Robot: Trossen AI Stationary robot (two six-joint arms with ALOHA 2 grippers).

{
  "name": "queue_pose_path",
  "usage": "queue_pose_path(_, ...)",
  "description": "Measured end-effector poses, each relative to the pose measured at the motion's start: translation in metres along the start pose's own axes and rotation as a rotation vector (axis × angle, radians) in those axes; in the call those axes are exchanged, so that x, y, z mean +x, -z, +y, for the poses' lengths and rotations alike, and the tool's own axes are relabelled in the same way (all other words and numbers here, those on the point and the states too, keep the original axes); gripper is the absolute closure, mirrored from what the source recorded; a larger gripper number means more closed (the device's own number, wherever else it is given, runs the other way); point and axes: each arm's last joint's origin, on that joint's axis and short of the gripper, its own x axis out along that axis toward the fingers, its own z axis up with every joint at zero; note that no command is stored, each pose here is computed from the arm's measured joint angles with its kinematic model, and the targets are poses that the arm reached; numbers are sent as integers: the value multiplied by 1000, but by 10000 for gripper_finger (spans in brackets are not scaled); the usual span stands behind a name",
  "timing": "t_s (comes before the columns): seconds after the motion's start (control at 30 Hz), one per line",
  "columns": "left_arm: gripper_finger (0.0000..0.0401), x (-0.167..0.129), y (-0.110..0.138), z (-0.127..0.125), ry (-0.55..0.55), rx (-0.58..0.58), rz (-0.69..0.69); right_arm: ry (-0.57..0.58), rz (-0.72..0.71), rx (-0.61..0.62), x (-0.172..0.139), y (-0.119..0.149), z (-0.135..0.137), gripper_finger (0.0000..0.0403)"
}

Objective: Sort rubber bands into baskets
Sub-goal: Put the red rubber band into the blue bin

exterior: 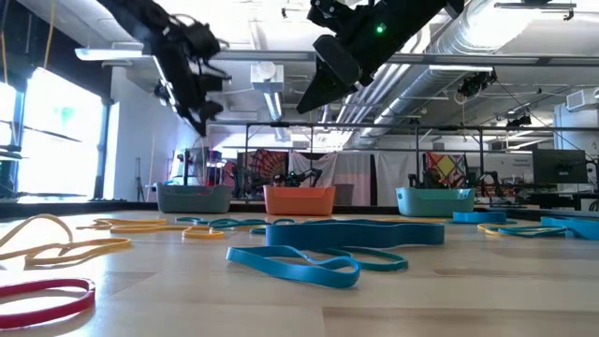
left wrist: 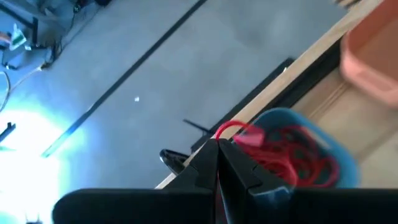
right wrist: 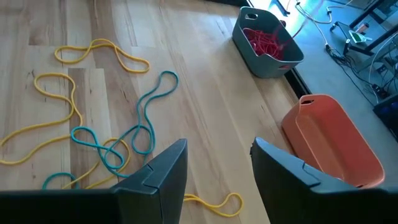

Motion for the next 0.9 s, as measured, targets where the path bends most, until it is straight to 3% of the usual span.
queue_pose_path(0.3, 401, 46, 12, -4, 35, 45, 132, 0, 0, 0, 0, 0, 0, 235)
queue_pose_path(0.53, 398, 53, 17, -13, 166, 57, 163, 0, 0, 0, 0, 0, 0, 235)
queue_pose_path(0.73, 354, 50, 21, -18, 181, 91, 206, 0, -1, 4, 0, 0, 0, 235)
queue_pose_path(0.9, 304, 49, 22, -19, 201, 50, 221, -11, 7, 22, 0, 1, 0, 235)
